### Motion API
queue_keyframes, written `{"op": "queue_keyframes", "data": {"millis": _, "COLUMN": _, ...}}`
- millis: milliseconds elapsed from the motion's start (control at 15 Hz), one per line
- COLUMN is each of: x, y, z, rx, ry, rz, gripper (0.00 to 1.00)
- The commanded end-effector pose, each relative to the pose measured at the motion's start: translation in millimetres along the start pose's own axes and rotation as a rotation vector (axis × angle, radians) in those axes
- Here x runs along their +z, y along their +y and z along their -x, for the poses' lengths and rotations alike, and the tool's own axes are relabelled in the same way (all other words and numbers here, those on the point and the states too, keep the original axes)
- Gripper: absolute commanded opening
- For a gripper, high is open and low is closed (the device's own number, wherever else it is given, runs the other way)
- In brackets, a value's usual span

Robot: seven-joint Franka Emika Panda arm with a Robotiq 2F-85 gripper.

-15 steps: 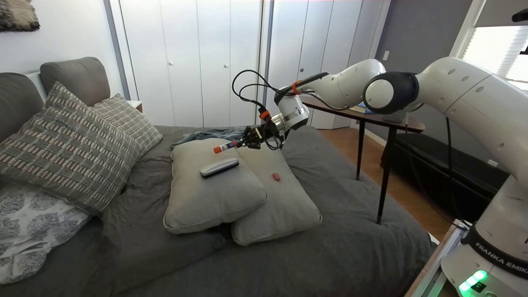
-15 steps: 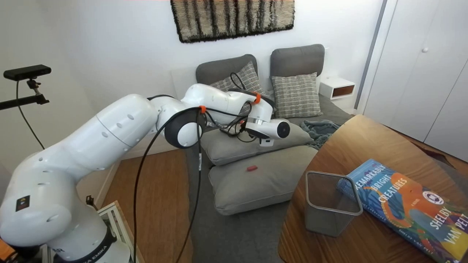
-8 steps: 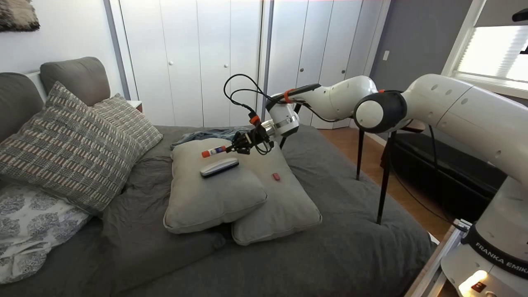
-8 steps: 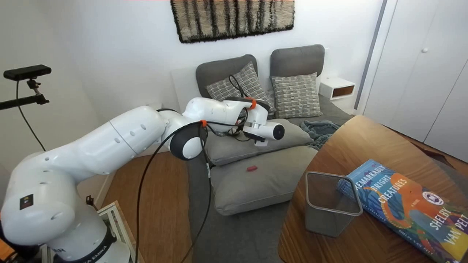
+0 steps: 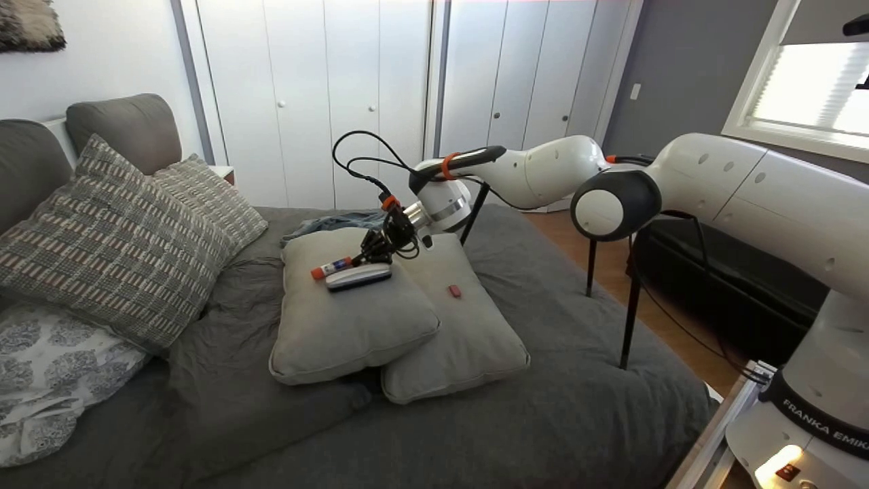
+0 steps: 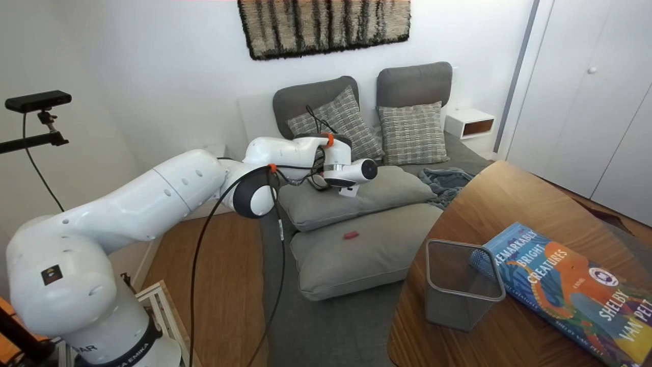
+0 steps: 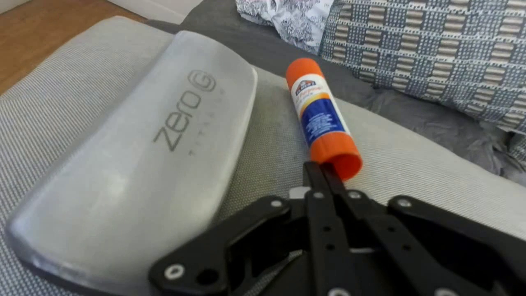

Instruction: Pick up the glue stick and put it on the left gray pillow

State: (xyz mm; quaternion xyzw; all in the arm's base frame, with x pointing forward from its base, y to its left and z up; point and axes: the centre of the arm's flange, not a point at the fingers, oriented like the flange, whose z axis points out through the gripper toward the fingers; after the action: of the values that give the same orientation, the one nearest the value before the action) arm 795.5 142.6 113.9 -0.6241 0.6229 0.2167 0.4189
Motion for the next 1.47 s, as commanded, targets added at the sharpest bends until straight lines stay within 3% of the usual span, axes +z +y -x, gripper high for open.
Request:
{"op": "queue_keyframes", "data": {"millis": 0, "x": 13, "y": -25, "z": 7, "rx": 0.059, "ry": 0.105, "rz": -0.014, "gripper": 0.01}}
{"op": "queue_keyframes", "data": {"millis": 67, "x": 3, "y": -2, "z": 6, "rx": 0.03, "ry": 0.052, "rz": -0.004, "gripper": 0.02}}
{"op": "queue_keyframes", "data": {"millis": 867, "x": 2, "y": -5, "z": 10, "rx": 0.049, "ry": 0.078, "rz": -0.01, "gripper": 0.01}}
{"op": "queue_keyframes", "data": {"millis": 1200, "x": -32, "y": 2, "z": 5, "rx": 0.056, "ry": 0.042, "rz": -0.069, "gripper": 0.01}}
{"op": "queue_keyframes", "data": {"millis": 1400, "x": -52, "y": 8, "z": -5, "rx": 0.086, "ry": 0.068, "rz": -0.073, "gripper": 0.01}}
